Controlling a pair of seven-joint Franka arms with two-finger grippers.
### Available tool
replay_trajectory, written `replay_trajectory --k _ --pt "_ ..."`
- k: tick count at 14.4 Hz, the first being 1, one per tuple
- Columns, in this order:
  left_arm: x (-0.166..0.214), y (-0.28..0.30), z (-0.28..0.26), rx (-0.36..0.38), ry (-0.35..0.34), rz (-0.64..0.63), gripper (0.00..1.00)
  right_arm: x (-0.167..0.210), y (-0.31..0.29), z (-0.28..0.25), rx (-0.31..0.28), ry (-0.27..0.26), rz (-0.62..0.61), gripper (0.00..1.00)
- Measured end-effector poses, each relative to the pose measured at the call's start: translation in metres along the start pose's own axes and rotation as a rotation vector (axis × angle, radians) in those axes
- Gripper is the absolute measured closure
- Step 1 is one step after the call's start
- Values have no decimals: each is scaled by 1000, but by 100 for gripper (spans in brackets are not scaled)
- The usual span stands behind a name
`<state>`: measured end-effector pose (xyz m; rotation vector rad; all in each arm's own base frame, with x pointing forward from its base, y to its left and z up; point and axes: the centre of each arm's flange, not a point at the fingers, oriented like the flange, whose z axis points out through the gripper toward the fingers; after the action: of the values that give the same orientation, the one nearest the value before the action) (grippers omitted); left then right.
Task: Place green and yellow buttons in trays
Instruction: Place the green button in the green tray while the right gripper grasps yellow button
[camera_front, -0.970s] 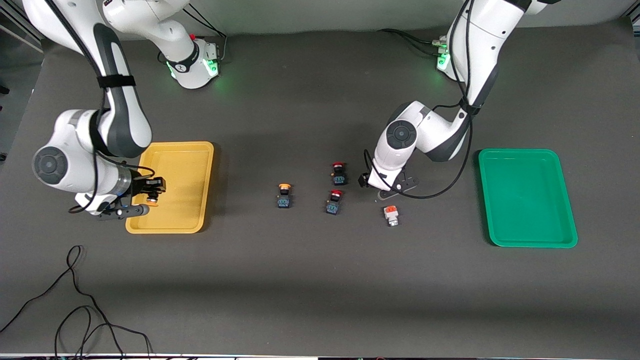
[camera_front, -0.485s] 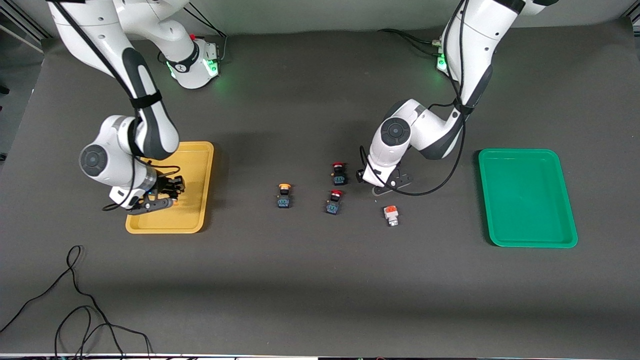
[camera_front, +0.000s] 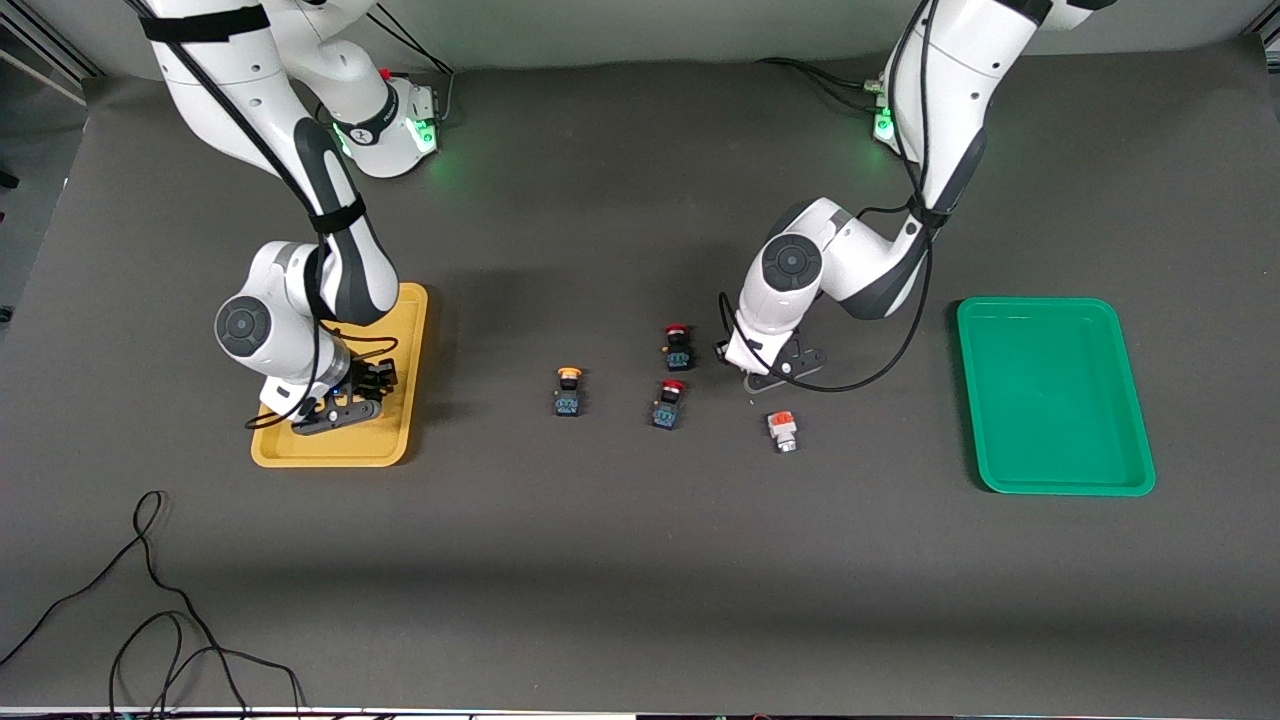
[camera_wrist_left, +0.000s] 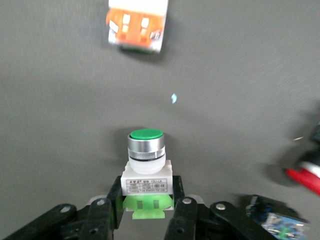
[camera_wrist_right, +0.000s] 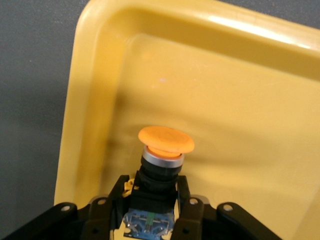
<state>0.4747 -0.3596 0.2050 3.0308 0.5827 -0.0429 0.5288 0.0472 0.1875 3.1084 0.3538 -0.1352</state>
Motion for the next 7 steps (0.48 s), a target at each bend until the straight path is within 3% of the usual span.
replay_trajectory --k 1,4,7 --pt "4 3 -17 -8 15 -2 59 0 0 -1 0 2 1 52" --pt "16 12 -96 39 42 4 59 2 1 -7 14 -5 7 24" --pt "47 -15 -165 97 52 126 59 7 5 -40 79 -43 18 0"
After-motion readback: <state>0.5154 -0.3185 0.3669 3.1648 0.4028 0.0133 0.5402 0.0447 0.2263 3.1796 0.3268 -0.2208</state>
